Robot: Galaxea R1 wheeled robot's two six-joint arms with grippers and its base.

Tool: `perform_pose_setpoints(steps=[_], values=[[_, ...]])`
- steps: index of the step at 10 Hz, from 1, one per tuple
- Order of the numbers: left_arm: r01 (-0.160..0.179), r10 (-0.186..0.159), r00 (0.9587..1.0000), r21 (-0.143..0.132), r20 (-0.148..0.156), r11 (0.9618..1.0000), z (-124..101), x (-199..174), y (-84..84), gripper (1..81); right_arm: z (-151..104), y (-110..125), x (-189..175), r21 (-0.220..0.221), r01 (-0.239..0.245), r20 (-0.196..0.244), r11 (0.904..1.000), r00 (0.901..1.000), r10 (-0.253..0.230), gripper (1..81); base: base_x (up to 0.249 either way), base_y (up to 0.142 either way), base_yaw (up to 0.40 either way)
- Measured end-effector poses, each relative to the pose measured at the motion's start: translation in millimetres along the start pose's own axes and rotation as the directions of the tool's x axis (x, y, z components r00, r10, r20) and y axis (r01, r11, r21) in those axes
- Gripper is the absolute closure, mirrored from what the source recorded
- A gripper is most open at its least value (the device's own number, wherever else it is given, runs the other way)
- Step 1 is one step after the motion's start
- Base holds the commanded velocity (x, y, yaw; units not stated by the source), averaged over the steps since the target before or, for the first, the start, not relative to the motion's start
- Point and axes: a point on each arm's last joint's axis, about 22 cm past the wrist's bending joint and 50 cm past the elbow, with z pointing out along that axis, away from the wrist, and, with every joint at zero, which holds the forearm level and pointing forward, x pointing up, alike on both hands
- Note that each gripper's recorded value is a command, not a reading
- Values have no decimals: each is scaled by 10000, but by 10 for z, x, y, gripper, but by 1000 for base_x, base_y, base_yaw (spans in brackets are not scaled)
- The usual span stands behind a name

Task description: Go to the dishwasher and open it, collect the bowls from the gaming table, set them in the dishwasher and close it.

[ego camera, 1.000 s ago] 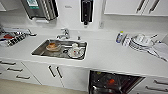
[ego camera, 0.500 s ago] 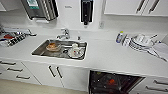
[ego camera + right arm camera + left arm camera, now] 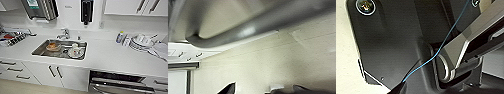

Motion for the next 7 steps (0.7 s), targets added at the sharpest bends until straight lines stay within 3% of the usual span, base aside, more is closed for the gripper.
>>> perform_pose_setpoints(steps=[2, 3, 5, 6, 7], values=[[57, -57, 10000, -15, -4, 10000, 10, 5, 18, 10, 4, 306, -278, -486, -355, 238, 9982, 9990, 367, 10, 0, 0, 0], [187, -187, 9998, -8, -13, 9998, 26, 10, 34, 10, -20, 615, -383, -1066, -508, 251, 9930, 9982, 538, 10, 0, 0, 0], [223, -223, 9998, 179, 10, 9996, 59, 4, -2, 10, -202, 1415, -720, -2652, -679, 403, 9618, 9959, 815, 10, 0, 0, 0], [225, -226, 9997, 337, 37, 9992, 73, -7, -44, 10, -267, 1686, -1030, -3157, -684, 677, 9464, 9932, 944, 10, 0, 0, 0], [230, -230, 9997, 391, -10, 9990, 86, 3, -57, 10, -282, 1822, -1393, -3381, -581, 1078, 9393, 9891, 1000, 10, 0, 0, 0]])
